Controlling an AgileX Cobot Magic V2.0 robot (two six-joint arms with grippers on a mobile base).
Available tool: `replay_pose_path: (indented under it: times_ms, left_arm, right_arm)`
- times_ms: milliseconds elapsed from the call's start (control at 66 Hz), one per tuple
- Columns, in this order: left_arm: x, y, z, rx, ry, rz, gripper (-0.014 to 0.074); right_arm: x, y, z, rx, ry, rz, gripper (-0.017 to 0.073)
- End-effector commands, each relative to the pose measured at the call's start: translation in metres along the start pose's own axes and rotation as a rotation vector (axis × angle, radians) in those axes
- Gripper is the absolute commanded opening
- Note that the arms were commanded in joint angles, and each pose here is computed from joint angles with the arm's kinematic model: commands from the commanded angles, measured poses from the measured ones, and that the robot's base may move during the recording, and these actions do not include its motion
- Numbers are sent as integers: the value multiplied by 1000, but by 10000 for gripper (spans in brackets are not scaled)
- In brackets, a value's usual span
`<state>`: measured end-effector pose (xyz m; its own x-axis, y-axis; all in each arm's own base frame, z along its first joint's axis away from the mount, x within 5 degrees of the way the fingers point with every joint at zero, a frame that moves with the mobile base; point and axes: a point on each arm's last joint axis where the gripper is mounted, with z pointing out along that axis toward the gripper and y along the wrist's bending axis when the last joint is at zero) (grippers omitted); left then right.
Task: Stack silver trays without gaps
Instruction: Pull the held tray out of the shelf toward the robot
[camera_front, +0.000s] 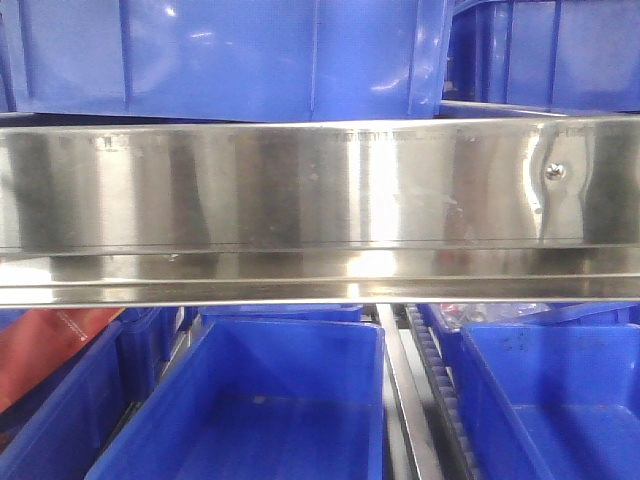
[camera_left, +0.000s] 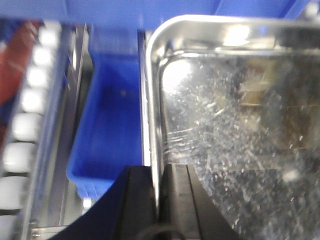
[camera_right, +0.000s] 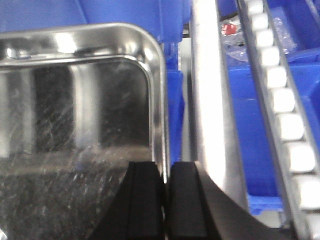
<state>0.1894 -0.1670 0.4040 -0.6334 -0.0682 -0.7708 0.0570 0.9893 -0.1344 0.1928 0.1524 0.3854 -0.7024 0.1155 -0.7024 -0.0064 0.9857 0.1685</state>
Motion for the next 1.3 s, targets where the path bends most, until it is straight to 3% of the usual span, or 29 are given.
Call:
replay_pose_path:
  times_ms: [0,76,409,773,1288]
  left_arm:
    - [-1,-2,-11,21,-47,-4,-16]
    - [1,1,-11,-11,-19,-9,-16]
    - [8,1,-5,-18,8,0,-16]
    - [6,-4,-5,34,-19,0,-16]
    - [6,-3,-5,24,-14,0,-16]
  right_arm:
    - [1,5,-6,-45,-42,-6,-25]
    - [1,6,-6,-49,-42,-12,-25]
    - [-1,10,-6,-86,-63,-8,-25]
    - [0,10,-5,-86,-62,-9,-25]
    - [1,10,-1,-70,-57,-18,-25]
